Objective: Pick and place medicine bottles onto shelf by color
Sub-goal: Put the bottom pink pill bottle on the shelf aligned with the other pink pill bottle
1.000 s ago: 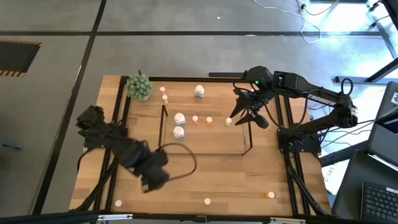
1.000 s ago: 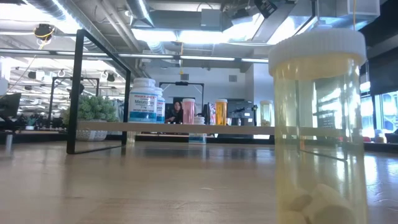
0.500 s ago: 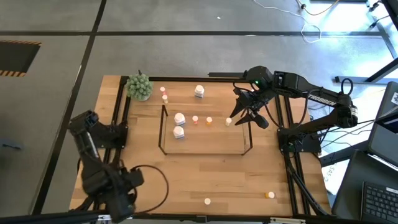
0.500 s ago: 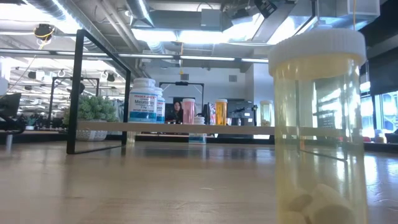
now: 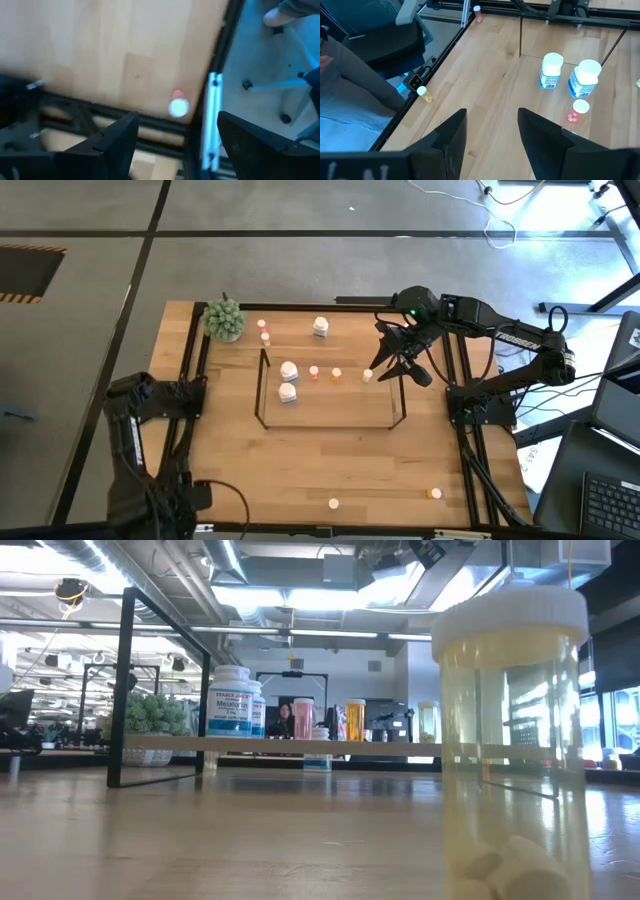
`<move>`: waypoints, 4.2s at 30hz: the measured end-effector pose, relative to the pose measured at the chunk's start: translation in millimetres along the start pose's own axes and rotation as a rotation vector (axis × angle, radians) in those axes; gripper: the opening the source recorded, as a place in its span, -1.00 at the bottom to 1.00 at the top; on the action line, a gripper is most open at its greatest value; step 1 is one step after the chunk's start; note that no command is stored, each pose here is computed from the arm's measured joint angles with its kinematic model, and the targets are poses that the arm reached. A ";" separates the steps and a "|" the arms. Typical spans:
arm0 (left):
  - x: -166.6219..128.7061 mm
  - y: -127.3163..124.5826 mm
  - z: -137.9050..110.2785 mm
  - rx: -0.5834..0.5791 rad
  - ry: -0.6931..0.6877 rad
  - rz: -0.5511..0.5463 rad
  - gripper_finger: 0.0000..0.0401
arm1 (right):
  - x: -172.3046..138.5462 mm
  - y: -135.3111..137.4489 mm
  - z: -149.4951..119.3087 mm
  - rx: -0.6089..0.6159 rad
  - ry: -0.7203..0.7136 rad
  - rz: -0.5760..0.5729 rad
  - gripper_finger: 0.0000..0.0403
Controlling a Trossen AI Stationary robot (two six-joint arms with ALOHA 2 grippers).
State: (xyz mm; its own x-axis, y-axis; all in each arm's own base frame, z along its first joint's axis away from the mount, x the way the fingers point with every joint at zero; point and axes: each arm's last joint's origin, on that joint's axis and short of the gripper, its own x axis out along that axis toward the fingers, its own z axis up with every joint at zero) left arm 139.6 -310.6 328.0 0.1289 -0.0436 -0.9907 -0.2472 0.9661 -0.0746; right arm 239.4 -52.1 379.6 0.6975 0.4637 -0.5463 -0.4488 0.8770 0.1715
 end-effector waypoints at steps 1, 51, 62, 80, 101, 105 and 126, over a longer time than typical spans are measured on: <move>4.3 -4.6 -1.1 0.004 -0.007 -0.005 0.32 | 0.0 0.0 0.0 0.000 0.000 0.000 -0.11; 126.3 1.8 -43.2 -0.092 0.129 -0.005 0.32 | 0.0 0.0 0.0 0.000 0.000 0.000 -0.11; 126.2 -4.9 -43.1 -0.134 0.100 -0.071 0.32 | 0.0 0.0 0.0 0.000 0.000 0.000 -0.11; 125.6 -2.1 -50.6 -0.115 0.095 -0.038 0.32 | 0.0 0.0 0.0 0.000 0.000 0.000 -0.11; 125.1 -2.7 -56.7 -0.092 0.075 -0.039 0.32 | 0.0 0.0 0.0 -0.001 0.000 0.000 -0.11; 126.2 -3.0 -57.0 -0.091 0.076 -0.036 0.27 | 0.0 0.0 0.0 0.000 0.000 0.000 -0.11; 133.6 2.4 -58.4 -0.094 0.095 -0.006 -0.22 | 0.0 0.0 0.0 0.000 0.000 0.000 -0.11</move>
State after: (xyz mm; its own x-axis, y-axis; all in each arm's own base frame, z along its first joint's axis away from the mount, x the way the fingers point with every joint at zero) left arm 100.1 -328.9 188.9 0.0400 -0.0774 -0.9962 -0.3366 0.9377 -0.0864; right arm 239.4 -52.1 379.7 0.6976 0.4635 -0.5464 -0.4487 0.8771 0.1711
